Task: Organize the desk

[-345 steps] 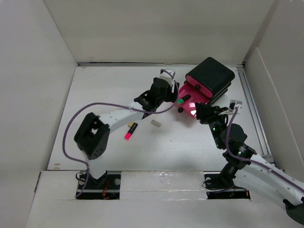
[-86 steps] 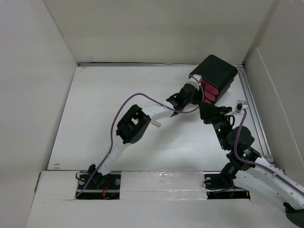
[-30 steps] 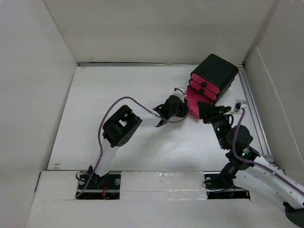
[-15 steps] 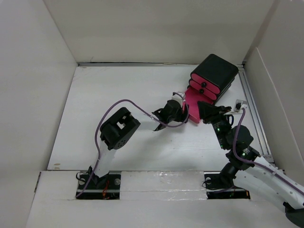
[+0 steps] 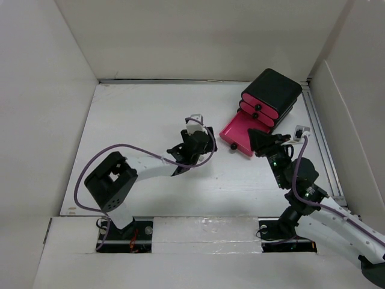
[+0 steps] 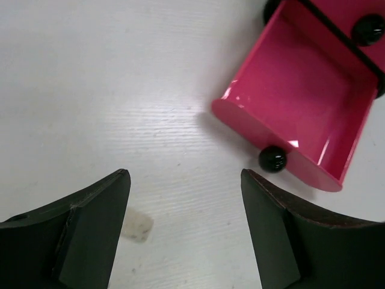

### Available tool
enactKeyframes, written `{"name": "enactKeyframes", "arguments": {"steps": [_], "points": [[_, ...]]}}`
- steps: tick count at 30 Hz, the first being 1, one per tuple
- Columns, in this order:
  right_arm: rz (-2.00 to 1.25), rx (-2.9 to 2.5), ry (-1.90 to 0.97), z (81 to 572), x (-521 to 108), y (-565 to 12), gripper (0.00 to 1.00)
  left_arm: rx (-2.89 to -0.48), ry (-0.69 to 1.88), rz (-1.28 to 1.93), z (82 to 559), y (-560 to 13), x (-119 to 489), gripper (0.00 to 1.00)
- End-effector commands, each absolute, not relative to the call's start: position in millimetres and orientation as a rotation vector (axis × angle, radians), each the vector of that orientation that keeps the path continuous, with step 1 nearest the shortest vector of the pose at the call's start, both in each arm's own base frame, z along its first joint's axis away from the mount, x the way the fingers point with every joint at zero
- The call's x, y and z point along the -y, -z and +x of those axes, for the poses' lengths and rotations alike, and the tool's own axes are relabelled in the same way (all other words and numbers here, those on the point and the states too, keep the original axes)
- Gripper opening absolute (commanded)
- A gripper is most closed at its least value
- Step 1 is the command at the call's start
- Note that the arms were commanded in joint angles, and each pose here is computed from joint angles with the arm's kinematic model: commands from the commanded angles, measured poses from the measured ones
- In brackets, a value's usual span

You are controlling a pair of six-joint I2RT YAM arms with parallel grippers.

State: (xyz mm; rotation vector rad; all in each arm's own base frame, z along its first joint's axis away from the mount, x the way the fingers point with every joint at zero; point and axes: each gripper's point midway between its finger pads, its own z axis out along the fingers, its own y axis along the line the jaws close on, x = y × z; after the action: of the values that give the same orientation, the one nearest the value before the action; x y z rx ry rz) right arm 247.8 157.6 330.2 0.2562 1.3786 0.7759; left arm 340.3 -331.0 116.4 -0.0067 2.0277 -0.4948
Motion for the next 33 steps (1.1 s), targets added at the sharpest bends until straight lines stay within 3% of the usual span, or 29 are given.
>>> {"name": "enactKeyframes", "arguments": {"steps": [1, 12, 16, 25, 29, 31, 33], "points": [[0.25, -1.34, -0.81, 248, -161, -343, 0.37, -2.118, 0.405, -0.249, 315, -79, 285, 0.69], [0.213, -1.349, -0.828, 248, -170, -345, 0.4, -2.181, 0.365, -0.263, 319, -41, 293, 0.65], [0.208, -1.351, -0.831, 248, -170, -346, 0.4, -2.193, 0.33, -0.252, 322, -33, 295, 0.59], [0.222, -1.358, -0.816, 250, -169, -341, 0.41, -2.195, 0.265, -0.224, 329, -28, 294, 0.32], [0.221, -1.362, -0.811, 251, -169, -341, 0.41, -2.187, 0.259, -0.205, 330, -29, 294, 0.06], [0.232, -1.359, -0.802, 252, -167, -340, 0.41, -2.185, 0.255, -0.192, 331, -33, 295, 0.0], [0.237, -1.357, -0.795, 252, -166, -341, 0.41, -2.168, 0.246, -0.189, 333, -41, 292, 0.0]]}}
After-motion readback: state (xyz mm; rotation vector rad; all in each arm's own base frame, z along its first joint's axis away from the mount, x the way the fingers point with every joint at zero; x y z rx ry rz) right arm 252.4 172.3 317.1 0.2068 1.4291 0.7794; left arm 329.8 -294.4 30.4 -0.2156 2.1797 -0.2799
